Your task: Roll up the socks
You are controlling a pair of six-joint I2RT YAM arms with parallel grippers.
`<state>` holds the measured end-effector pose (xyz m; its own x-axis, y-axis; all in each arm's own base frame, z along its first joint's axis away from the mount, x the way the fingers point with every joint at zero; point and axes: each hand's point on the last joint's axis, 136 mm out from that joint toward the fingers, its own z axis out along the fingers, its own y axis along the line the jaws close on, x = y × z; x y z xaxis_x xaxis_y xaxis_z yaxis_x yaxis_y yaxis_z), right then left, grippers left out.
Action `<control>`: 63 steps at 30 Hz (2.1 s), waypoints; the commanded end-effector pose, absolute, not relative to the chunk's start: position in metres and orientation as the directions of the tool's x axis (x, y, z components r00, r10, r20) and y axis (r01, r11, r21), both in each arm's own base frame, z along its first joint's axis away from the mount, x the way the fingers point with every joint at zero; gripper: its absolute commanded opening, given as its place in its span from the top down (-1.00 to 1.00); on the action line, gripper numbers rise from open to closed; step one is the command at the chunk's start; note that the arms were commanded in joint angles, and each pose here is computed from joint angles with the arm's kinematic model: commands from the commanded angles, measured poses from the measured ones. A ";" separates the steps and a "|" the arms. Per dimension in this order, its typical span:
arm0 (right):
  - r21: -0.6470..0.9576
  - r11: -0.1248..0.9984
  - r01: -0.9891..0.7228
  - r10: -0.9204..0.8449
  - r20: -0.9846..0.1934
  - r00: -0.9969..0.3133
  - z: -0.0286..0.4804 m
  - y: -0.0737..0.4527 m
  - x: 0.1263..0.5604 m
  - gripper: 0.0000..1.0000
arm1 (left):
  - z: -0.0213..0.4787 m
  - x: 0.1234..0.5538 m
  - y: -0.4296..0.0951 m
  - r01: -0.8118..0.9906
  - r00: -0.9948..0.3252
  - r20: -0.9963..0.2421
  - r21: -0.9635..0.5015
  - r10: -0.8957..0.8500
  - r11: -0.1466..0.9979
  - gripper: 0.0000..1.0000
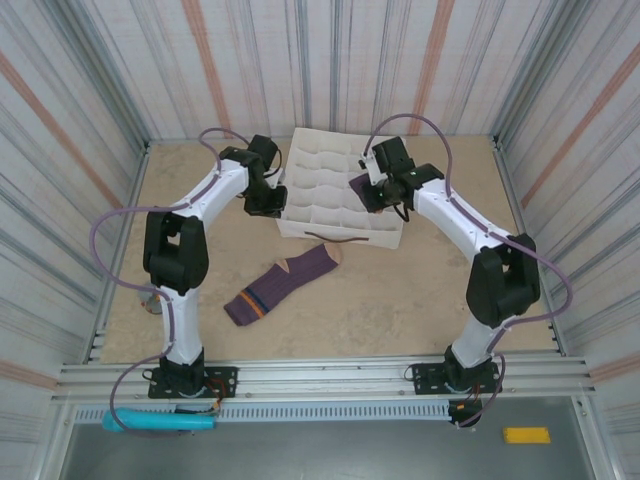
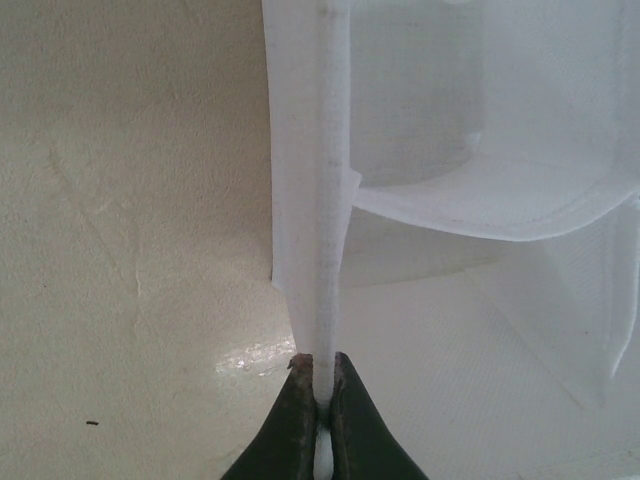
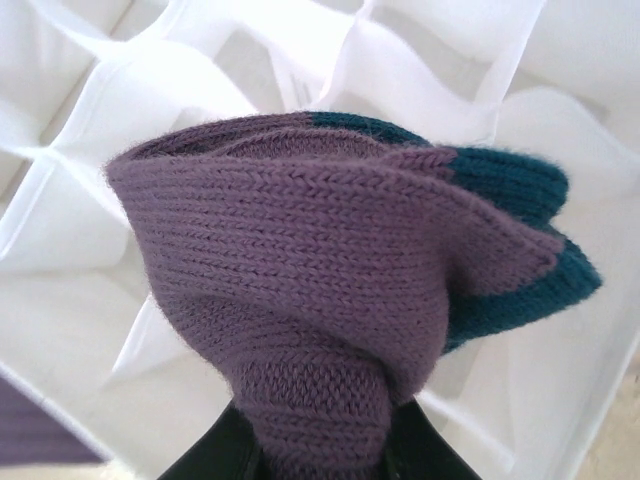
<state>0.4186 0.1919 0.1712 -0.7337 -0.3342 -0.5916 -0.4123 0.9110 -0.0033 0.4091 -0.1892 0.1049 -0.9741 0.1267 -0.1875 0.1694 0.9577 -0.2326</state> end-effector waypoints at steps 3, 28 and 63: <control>-0.076 0.888 -0.454 -0.378 -0.683 -0.625 0.185 0.211 0.465 1.00 | 0.108 0.406 -0.186 0.177 -0.972 -0.195 -0.233 0.132 0.956 1.00; -0.096 0.867 -0.488 -0.452 -0.562 -0.693 0.098 0.208 0.432 1.00 | 0.089 0.407 -0.177 0.000 -0.995 -0.096 -0.286 -0.029 0.958 1.00; -0.177 0.884 -0.433 -0.443 -0.018 -0.896 0.034 0.165 0.380 1.00 | 0.089 0.409 -0.163 -0.050 -0.994 -0.087 -0.224 -0.071 0.973 1.00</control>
